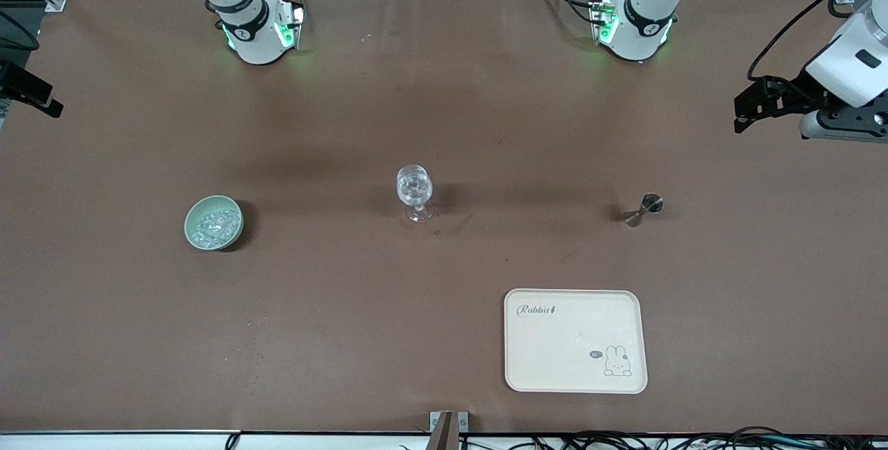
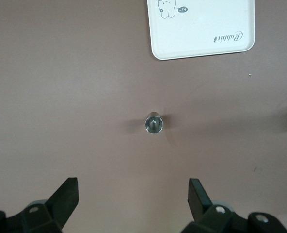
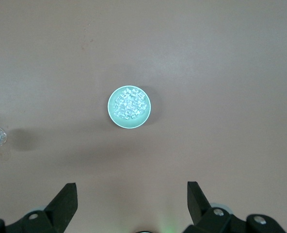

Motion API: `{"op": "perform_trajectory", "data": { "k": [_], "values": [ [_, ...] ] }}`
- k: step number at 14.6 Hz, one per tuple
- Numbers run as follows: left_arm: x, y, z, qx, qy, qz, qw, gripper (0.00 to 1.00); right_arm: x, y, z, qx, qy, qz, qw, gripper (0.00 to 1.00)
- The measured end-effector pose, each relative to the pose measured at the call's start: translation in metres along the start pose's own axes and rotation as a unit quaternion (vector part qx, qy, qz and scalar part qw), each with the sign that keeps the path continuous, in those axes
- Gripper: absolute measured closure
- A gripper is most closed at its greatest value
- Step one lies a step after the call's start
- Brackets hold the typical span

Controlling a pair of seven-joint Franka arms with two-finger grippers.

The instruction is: Pour wine and add ice with both arms

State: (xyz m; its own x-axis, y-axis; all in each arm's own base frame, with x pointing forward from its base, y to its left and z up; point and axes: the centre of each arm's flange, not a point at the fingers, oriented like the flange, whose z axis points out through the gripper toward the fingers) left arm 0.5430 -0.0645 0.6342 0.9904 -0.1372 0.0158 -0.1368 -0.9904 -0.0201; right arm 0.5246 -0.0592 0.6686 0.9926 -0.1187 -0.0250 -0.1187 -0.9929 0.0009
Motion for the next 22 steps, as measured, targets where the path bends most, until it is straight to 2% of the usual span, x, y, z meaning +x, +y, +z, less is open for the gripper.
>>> {"op": "perform_trajectory", "data": {
  "k": [7, 10, 13, 15, 17, 19, 22],
  "values": [
    [0.012, -0.017, 0.004, -0.001, 0.001, -0.042, 0.999, 0.0, 0.006, 0.001, 0.003, 0.0, 0.005, 0.001, 1.0, 0.0],
    [0.037, -0.049, 0.056, -0.006, -0.04, -0.066, 0.997, 0.0, 0.007, 0.001, 0.004, -0.001, 0.007, 0.001, 1.0, 0.0],
    [0.061, -0.082, 0.134, -0.045, -0.099, -0.102, 0.989, 0.0, 0.007, 0.001, 0.004, -0.001, 0.007, 0.002, 1.0, 0.0],
    [0.068, -0.115, 0.191, -0.083, -0.138, -0.141, 0.977, 0.0, 0.008, 0.001, 0.004, -0.001, 0.007, 0.002, 1.0, 0.0],
    [0.073, -0.136, 0.24, -0.103, -0.172, -0.197, 0.96, 0.0, 0.008, 0.002, 0.005, -0.001, 0.007, 0.002, 1.0, 0.0],
    [0.079, -0.136, 0.274, -0.115, -0.2, -0.253, 0.94, 0.0, 0.008, 0.002, 0.005, -0.001, 0.007, 0.003, 1.0, 0.0],
    [0.083, -0.13, 0.314, -0.155, -0.237, -0.321, 0.904, 0.0, 0.01, 0.005, 0.013, -0.001, 0.001, 0.005, 1.0, 0.0]
  ]
}}
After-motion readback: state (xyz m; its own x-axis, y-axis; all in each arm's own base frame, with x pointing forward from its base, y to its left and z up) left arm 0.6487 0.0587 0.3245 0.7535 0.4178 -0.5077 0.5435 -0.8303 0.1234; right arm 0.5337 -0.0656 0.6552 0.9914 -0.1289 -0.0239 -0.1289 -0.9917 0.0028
